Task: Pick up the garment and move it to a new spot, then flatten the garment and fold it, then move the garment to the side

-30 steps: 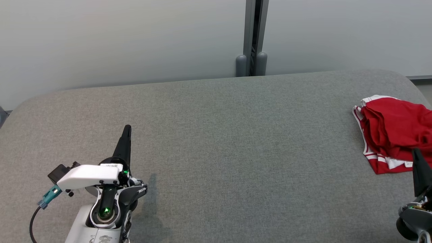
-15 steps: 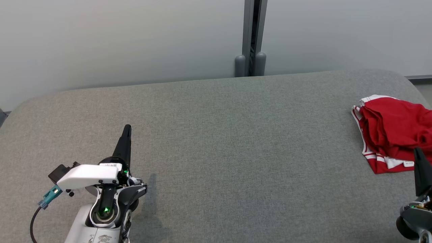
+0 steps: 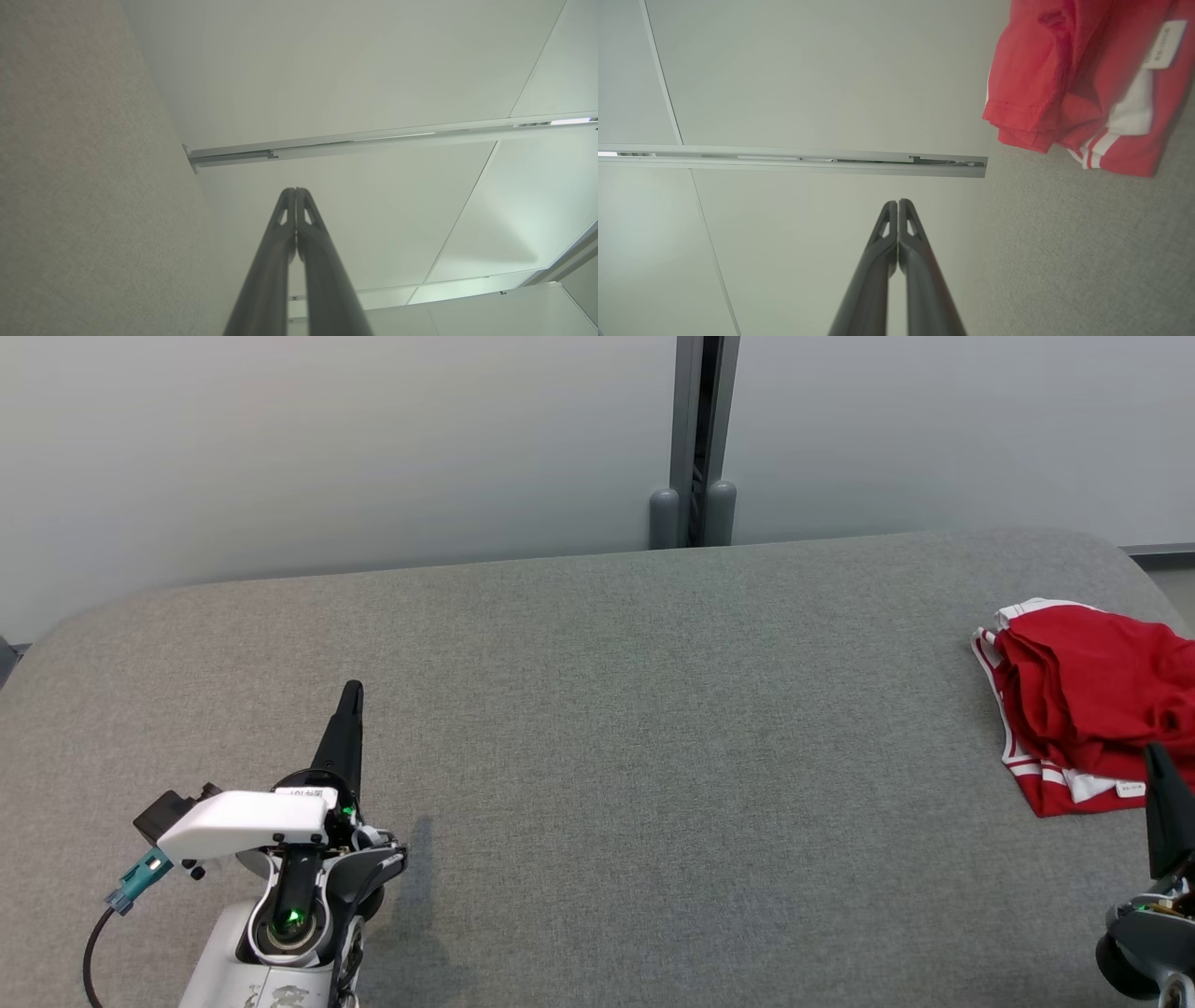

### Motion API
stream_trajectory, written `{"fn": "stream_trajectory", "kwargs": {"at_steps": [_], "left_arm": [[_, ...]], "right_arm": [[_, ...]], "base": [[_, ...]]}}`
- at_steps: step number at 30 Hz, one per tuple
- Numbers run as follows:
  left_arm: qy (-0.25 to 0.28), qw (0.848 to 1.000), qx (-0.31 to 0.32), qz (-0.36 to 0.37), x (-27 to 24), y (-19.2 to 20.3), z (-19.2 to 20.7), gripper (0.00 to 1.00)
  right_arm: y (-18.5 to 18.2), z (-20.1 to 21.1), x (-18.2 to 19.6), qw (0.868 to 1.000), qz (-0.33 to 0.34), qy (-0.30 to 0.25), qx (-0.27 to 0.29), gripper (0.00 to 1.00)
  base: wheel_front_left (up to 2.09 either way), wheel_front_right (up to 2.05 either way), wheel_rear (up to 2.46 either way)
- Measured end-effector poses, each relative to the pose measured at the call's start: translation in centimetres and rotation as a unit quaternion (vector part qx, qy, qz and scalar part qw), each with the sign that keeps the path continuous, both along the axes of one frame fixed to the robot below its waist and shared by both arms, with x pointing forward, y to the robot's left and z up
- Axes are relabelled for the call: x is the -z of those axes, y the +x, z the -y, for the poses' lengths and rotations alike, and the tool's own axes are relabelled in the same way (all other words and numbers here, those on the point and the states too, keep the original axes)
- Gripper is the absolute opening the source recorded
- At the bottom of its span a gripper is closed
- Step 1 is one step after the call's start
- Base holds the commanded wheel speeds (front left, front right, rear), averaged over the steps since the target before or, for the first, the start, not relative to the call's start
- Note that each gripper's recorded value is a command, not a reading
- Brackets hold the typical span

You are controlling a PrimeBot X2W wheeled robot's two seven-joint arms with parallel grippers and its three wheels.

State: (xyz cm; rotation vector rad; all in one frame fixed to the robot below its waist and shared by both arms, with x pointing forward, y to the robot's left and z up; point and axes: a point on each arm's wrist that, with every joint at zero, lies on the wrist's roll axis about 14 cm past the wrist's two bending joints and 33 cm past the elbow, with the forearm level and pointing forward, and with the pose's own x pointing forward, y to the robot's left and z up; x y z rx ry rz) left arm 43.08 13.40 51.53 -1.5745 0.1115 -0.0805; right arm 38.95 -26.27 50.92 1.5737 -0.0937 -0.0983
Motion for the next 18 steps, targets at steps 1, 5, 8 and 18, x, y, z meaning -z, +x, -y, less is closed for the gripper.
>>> {"fn": "stream_trajectory", "kwargs": {"at_steps": [1, 5, 8, 18], "left_arm": [[0.000, 1.000, 0.000, 0.000, 0.00, 0.00, 0.00, 0.00], [0.000, 1.000, 0.000, 0.000, 0.00, 0.00, 0.00, 0.00], [0.000, 1.000, 0.000, 0.000, 0.00, 0.00, 0.00, 0.00], [0.000, 1.000, 0.000, 0.000, -0.01, 0.00, 0.00, 0.00]], "right_arm": [[0.00, 0.01, 0.00, 1.000, 0.000, 0.000, 0.000, 0.00], [0.00, 0.00, 0.00, 1.000, 0.000, 0.000, 0.000, 0.00], [0.00, 0.01, 0.00, 1.000, 0.000, 0.000, 0.000, 0.00], [0.00, 0.01, 0.00, 1.000, 0.000, 0.000, 0.000, 0.00]], "base": [[0.00, 0.00, 0.00], [0.00, 0.00, 0.00], [0.00, 0.00, 0.00], [0.00, 0.00, 0.00]]}}
